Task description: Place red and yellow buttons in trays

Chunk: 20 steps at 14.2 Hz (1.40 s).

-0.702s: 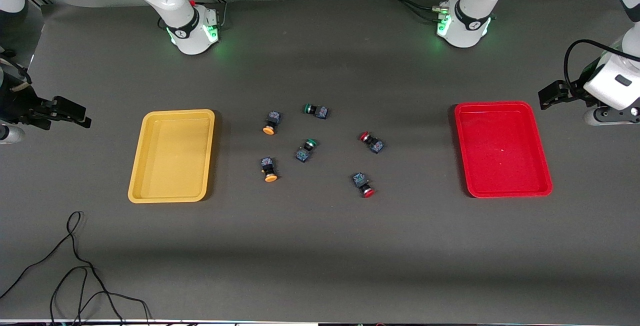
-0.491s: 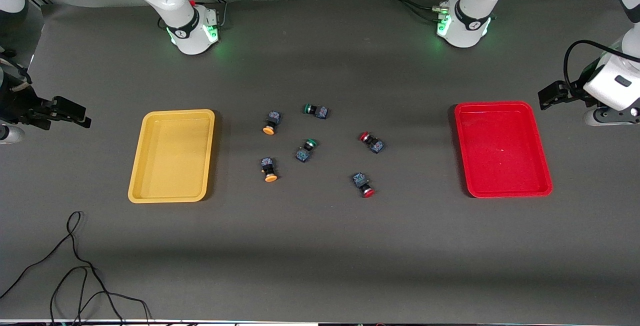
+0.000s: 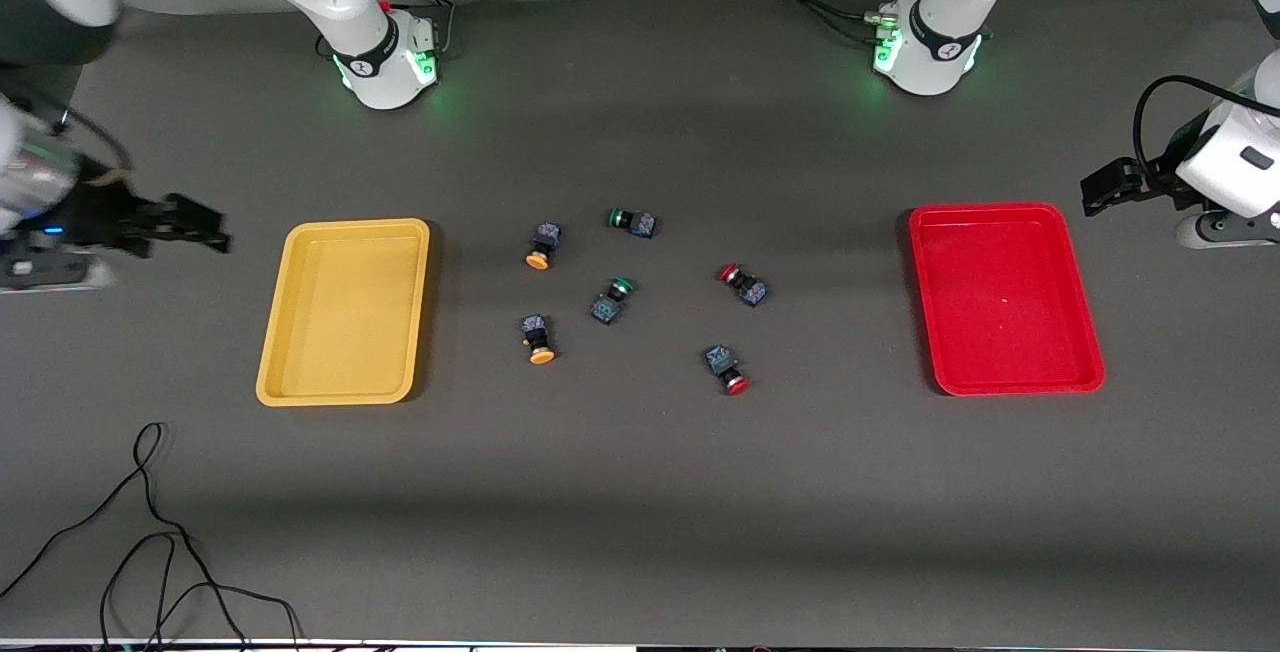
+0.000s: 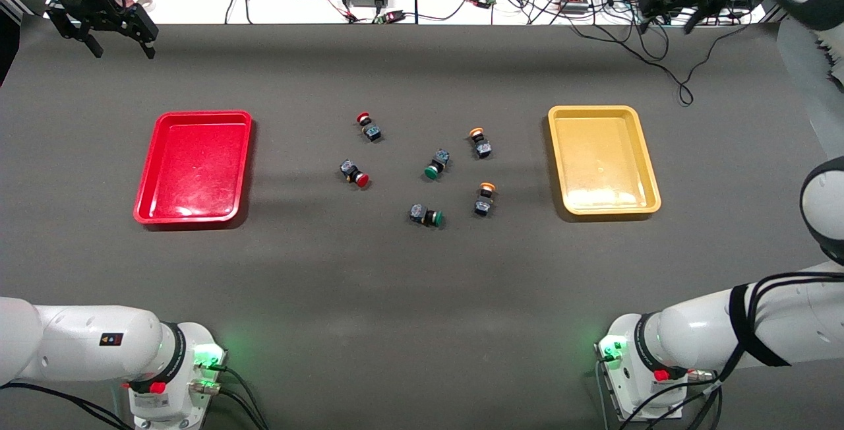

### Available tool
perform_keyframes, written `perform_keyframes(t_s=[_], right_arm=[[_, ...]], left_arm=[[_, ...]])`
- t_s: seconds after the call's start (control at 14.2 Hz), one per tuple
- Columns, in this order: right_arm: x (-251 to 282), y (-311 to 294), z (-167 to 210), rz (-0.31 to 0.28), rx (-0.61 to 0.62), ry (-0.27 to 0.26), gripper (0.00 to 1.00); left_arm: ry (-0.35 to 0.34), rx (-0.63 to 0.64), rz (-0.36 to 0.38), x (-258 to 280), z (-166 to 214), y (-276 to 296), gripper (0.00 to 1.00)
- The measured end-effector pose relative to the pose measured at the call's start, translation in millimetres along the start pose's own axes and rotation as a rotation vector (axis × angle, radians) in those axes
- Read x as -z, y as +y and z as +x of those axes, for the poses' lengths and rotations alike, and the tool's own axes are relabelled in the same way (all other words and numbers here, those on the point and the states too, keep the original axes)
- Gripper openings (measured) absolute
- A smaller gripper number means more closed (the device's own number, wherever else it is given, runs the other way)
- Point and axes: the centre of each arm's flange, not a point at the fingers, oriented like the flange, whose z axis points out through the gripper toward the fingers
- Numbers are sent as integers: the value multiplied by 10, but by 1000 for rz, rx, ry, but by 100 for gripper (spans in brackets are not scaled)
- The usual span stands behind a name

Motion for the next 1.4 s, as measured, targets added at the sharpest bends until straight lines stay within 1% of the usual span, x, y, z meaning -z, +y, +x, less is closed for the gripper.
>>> perform_keyframes(t_s=[0.07, 0.28, 0.49, 0.63, 0.77, 0.98, 1.19, 1.4], right_arm=[[-69, -283, -55, -4, -22, -5, 100], [-332, -1072, -296, -11, -126, 5, 100], [-640, -1903, -704, -23, -242, 6, 100], [-802, -2334, -985, -28, -293, 10, 100], [-959, -2643, -1265, -28, -325, 17, 100], [-1180, -2825, -1597, -7, -321, 39, 100], [-1588, -2670, -1636, 38, -333, 75, 100], [-2274, -2581, -1621, 64, -342, 104, 100]], left_arm=[[1, 0, 0, 5, 0, 0, 100], [3, 0, -2, 21, -8, 1, 100], [2, 20, -26, 21, -13, 72, 100], [-10, 69, -32, -28, -7, 264, 100], [-27, 110, -25, -158, 18, 634, 100], [-38, 161, -10, -513, 113, 1352, 100], [-31, 199, -1, -1072, 226, 2146, 100], [-31, 238, -15, -1720, 317, 2747, 100]])
